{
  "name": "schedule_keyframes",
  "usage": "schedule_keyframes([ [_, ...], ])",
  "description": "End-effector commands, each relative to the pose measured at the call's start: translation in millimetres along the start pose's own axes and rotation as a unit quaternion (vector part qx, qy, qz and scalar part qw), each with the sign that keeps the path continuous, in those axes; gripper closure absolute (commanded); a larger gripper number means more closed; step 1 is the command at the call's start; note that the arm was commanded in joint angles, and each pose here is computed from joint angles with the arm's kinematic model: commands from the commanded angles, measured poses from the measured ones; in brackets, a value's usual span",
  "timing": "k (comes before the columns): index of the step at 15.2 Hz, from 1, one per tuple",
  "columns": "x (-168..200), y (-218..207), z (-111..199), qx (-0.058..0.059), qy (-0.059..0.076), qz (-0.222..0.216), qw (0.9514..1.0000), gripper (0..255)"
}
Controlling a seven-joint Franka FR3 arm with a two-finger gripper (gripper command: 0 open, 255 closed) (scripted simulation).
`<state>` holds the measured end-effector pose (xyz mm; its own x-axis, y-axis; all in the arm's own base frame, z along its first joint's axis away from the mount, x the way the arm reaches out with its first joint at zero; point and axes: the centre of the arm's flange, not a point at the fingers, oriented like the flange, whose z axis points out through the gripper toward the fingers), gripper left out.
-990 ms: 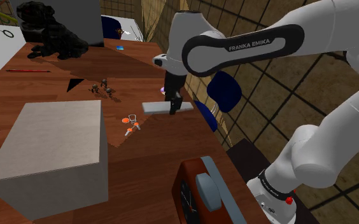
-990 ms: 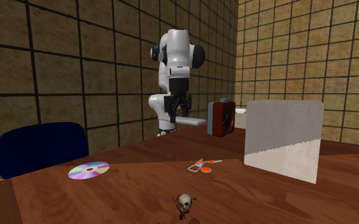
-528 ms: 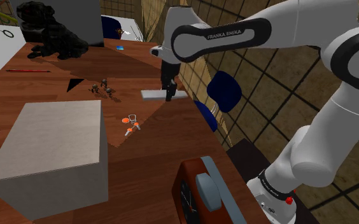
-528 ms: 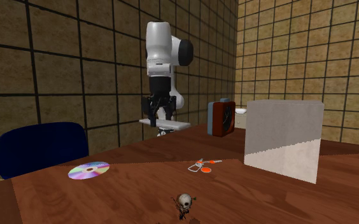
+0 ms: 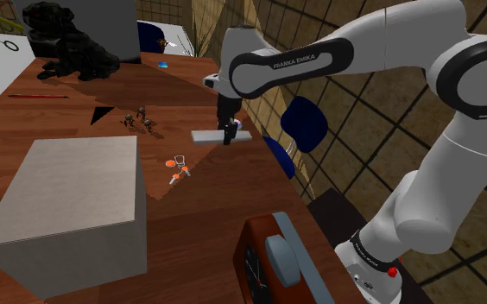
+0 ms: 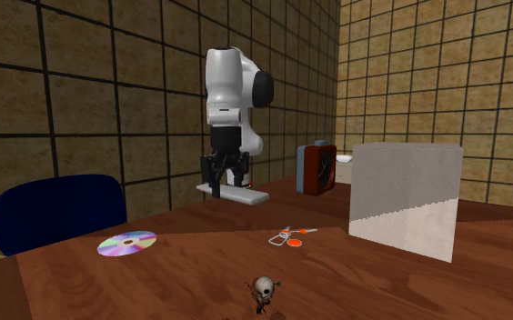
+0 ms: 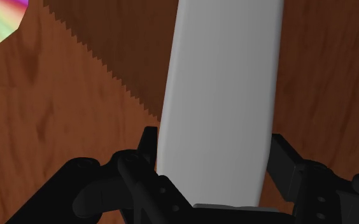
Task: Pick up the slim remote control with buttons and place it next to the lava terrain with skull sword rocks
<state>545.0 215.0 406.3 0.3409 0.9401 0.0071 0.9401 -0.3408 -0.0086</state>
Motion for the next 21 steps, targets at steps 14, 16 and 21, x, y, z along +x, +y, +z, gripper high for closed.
schedule_keyframes([
  [14, 0.9, 0.7, 65.8, 0.0, 0.0, 0.0, 1.0, 255],
  [16, 0.9, 0.8, 65.8, 0.0, 0.0, 0.0, 1.0, 255],
  [21, 0.9, 0.8, 65.8, 0.0, 0.0, 0.0, 1.0, 0],
])
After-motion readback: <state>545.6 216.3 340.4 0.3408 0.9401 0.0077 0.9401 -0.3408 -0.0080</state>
